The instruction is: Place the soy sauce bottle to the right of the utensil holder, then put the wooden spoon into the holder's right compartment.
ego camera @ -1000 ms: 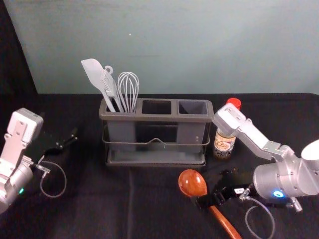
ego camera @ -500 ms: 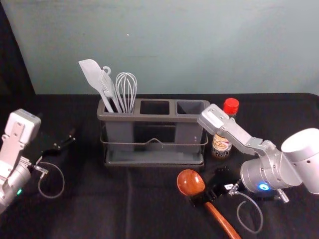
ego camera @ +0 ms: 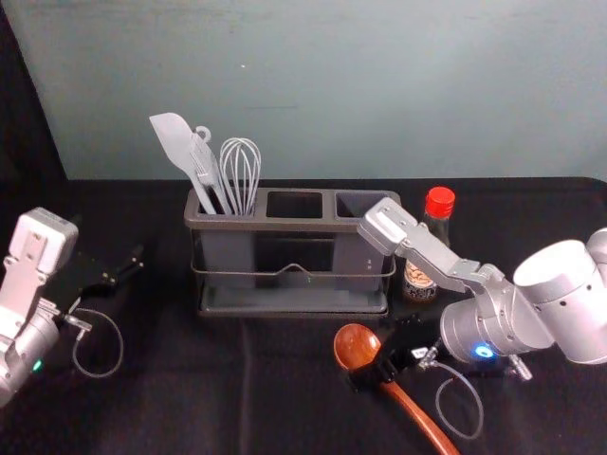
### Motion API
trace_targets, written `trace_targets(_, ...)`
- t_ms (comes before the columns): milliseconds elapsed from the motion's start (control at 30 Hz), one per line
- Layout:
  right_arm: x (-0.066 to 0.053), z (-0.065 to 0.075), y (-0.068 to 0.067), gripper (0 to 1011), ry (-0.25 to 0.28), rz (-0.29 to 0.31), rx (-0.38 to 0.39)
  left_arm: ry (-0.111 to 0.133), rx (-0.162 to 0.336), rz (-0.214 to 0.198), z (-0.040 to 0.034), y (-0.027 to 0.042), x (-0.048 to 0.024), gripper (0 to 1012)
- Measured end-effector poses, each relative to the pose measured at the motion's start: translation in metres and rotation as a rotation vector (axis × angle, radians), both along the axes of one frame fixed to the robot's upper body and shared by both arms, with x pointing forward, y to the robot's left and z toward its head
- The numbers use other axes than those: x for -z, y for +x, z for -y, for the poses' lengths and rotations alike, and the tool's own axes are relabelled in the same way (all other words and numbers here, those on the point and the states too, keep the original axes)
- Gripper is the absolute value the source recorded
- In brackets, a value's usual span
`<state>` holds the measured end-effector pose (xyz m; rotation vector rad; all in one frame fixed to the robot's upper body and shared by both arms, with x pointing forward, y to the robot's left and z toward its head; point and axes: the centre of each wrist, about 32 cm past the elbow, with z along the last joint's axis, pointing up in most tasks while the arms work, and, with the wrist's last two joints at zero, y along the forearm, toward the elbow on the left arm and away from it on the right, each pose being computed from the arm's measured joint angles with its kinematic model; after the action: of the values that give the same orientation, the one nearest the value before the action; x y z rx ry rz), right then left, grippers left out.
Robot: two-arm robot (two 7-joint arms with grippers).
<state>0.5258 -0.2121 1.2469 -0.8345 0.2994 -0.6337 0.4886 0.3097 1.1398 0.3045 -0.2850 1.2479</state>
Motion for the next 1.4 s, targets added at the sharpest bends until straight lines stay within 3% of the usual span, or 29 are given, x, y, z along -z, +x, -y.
trace_targets(733,0.003,-0.007,0.007,1003,-0.014,0.008,-0.006,0.000,0.000,0.000,0.0000,0.0000,0.0000,1011)
trace_targets(1400,0.003,-0.022,0.017,1003,-0.078,0.025,-0.034,0.000,0.000,0.000,0.0000,0.0000,0.0000,1011)
